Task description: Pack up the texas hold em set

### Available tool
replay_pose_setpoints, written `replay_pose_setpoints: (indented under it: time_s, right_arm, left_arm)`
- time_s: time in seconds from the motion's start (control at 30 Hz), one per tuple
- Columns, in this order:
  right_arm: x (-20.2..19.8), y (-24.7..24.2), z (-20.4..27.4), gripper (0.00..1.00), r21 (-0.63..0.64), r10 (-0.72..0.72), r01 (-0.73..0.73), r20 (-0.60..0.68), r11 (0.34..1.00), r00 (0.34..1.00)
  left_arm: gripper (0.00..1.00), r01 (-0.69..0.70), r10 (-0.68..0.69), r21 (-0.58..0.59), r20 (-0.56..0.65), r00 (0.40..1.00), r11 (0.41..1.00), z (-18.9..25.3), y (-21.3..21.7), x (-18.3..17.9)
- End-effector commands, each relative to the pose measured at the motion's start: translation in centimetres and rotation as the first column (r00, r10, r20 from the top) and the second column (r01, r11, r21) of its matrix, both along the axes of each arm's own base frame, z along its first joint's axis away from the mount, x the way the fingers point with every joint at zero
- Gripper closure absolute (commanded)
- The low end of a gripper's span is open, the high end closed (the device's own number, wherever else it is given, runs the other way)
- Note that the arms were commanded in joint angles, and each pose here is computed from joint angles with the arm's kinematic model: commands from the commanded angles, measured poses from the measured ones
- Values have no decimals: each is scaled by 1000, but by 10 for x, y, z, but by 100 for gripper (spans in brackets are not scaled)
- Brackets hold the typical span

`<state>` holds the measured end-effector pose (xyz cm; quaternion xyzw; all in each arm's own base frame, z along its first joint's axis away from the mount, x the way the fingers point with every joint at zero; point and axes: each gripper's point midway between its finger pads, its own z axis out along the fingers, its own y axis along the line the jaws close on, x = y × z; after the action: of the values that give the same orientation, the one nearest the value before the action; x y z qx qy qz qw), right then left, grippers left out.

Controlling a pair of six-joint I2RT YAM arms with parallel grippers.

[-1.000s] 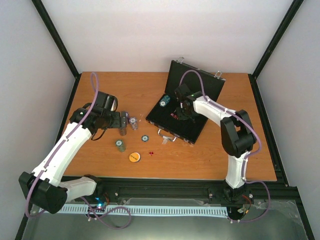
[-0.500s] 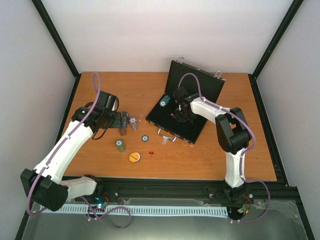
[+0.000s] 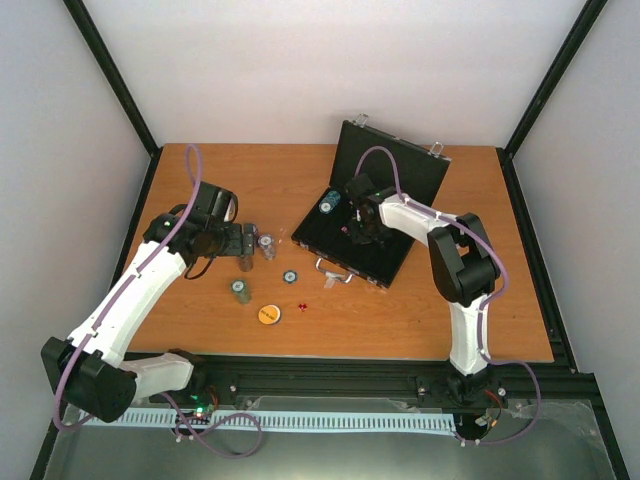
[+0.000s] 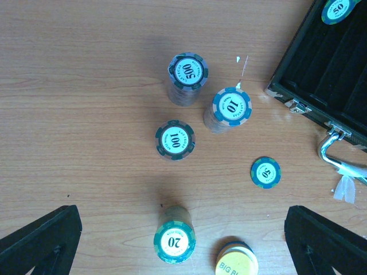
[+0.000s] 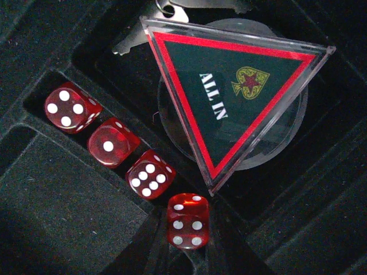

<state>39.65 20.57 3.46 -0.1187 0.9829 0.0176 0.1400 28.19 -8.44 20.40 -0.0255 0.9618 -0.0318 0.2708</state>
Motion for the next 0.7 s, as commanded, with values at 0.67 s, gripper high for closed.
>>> replay_pose_setpoints:
  time_s: [0.67]
  right_arm:
    - [6,8,57,64,92,-15,6,98,996,995]
  left_arm:
    - [0,9,-9,-11,35,999,1000,7,-3,7]
